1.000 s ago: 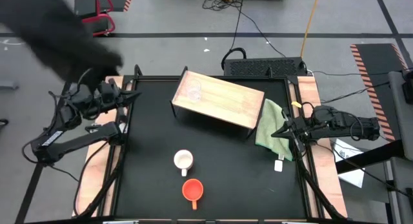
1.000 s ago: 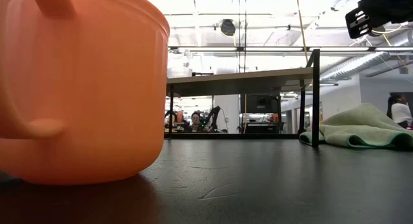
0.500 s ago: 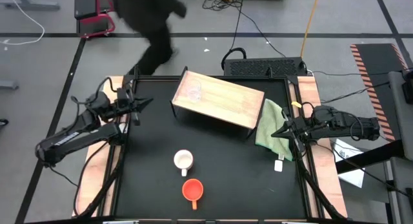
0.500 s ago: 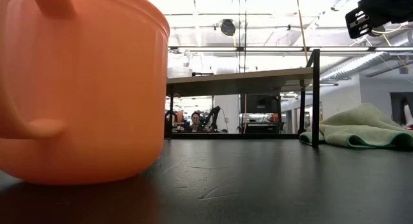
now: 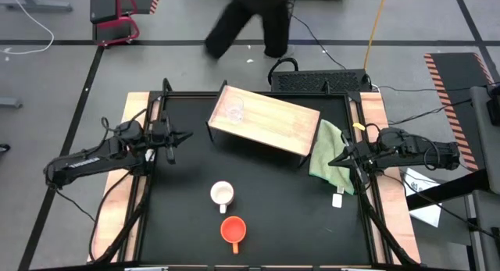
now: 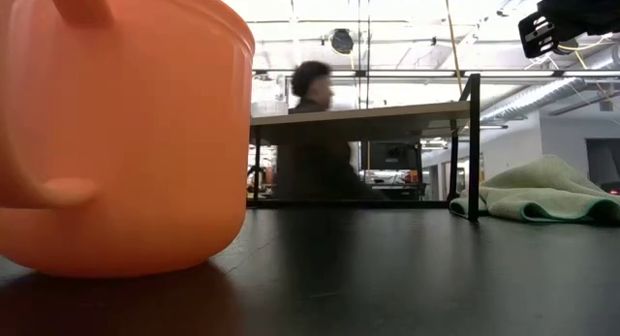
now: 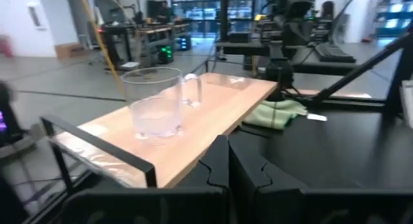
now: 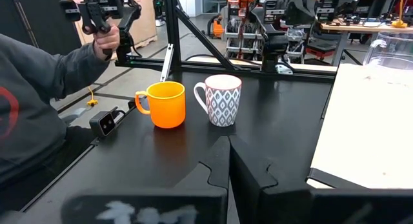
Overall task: Stack small to large cups/mugs on shelf
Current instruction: Put the orange mug on the shelf
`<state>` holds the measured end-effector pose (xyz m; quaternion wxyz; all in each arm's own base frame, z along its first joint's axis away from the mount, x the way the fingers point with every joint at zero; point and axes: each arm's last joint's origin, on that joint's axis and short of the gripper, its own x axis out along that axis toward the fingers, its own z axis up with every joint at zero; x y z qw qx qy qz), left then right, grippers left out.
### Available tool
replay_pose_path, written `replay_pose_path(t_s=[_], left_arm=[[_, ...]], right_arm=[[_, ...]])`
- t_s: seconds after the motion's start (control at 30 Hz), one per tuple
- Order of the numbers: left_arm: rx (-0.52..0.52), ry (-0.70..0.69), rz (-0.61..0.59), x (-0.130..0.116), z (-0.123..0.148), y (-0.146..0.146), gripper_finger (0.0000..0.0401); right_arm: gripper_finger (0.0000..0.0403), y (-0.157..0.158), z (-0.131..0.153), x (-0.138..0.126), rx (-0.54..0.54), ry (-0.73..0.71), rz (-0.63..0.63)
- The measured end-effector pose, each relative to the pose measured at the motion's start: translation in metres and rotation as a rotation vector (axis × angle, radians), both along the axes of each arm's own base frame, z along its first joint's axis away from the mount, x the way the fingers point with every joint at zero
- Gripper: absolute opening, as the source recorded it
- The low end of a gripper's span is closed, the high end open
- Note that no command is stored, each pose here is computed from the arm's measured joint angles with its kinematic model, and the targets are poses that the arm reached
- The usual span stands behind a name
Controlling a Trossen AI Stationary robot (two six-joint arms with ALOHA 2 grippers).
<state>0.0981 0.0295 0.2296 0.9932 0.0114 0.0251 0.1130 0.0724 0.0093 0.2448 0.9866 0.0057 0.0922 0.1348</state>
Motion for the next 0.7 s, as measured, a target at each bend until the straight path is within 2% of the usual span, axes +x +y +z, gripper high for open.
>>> replay_pose_path(t_s=[0.13, 0.23, 0.4, 0.53, 0.7], left_arm=[[0.079, 0.005, -0.031, -0.003, 0.000, -0.007, 0.0000], [0.087, 0.009, -0.037, -0.007, -0.001, -0.011, 0.0000], [0.092, 0.049, 0.047, -0.014, -0.006, -0.013, 0.0000], [0.106, 0.019, 0.021, -0.014, -0.010, -0.015, 0.0000], [0.127, 0.031, 0.012, -0.010, -0.027, -0.016, 0.0000]], right_arm=[[0.0000, 0.000, 0.000, 0.000, 0.000, 0.000, 0.000], [0.0000, 0.000, 0.000, 0.000, 0.000, 0.000, 0.000], [0.0000, 0.000, 0.000, 0.000, 0.000, 0.000, 0.000], [0.0000, 0.000, 0.000, 0.000, 0.000, 0.000, 0.000], [0.0000, 0.000, 0.000, 0.000, 0.000, 0.000, 0.000]])
